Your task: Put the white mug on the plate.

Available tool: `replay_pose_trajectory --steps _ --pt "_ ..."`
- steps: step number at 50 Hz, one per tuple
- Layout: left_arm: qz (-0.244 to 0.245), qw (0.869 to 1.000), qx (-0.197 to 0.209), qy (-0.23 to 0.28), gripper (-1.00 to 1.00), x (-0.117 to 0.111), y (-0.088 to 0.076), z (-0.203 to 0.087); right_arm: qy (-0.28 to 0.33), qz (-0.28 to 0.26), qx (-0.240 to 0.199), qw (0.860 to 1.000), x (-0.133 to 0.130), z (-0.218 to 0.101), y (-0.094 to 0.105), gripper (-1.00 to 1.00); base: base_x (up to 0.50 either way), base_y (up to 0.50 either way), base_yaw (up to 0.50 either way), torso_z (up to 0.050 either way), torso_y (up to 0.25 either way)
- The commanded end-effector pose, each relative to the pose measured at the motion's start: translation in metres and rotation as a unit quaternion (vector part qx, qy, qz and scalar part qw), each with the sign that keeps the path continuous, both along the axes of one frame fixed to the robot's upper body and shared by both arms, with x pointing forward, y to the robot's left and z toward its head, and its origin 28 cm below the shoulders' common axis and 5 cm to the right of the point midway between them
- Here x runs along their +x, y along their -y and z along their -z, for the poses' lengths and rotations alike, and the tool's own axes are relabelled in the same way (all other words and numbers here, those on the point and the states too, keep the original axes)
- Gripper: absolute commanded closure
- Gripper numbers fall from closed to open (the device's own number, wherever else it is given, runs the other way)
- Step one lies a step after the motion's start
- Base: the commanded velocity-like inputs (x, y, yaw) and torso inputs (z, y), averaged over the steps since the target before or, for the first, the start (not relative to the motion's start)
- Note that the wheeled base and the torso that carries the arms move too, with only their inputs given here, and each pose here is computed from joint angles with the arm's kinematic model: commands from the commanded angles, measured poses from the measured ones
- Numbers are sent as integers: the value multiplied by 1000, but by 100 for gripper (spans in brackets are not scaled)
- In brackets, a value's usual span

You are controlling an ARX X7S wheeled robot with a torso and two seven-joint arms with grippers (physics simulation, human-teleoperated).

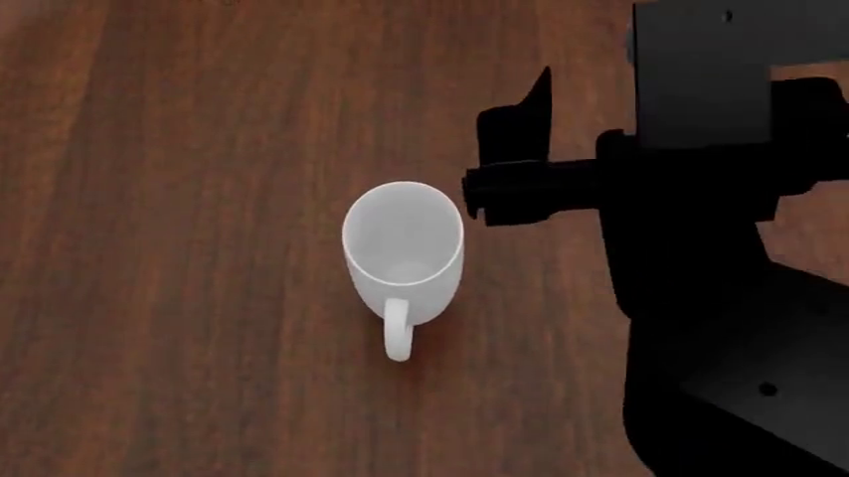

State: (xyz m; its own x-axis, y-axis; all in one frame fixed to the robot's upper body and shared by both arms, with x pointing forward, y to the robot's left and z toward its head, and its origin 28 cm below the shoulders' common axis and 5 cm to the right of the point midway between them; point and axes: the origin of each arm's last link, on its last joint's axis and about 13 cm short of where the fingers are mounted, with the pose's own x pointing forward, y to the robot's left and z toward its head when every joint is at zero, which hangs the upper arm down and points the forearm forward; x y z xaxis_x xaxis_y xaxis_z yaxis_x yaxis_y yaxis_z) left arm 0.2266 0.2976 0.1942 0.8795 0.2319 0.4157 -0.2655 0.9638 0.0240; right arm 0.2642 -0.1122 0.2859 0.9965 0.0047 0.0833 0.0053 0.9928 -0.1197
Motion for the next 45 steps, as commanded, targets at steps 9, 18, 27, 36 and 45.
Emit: replay_pose_trajectory --steps 9,18,27,36,45 --pt "2 1000 1 -3 -100 3 2 3 -70 -83 -27 994 37 27 -40 -100 0 0 0 0 0" --pt "3 1000 0 -4 -100 3 1 4 -91 -118 -13 989 40 37 -54 -100 0 0 0 0 0" --pt "2 1000 -2 -5 -100 2 0 -3 -122 -139 -5 983 41 49 -62 -100 0 0 0 0 0" --pt "-3 1000 1 -6 -100 2 -1 7 -139 -143 0 980 38 56 -62 -100 0 0 0 0 0" --pt "0 1000 2 -6 -100 3 1 6 -153 -150 7 977 38 63 -63 -100 0 0 0 0 0"
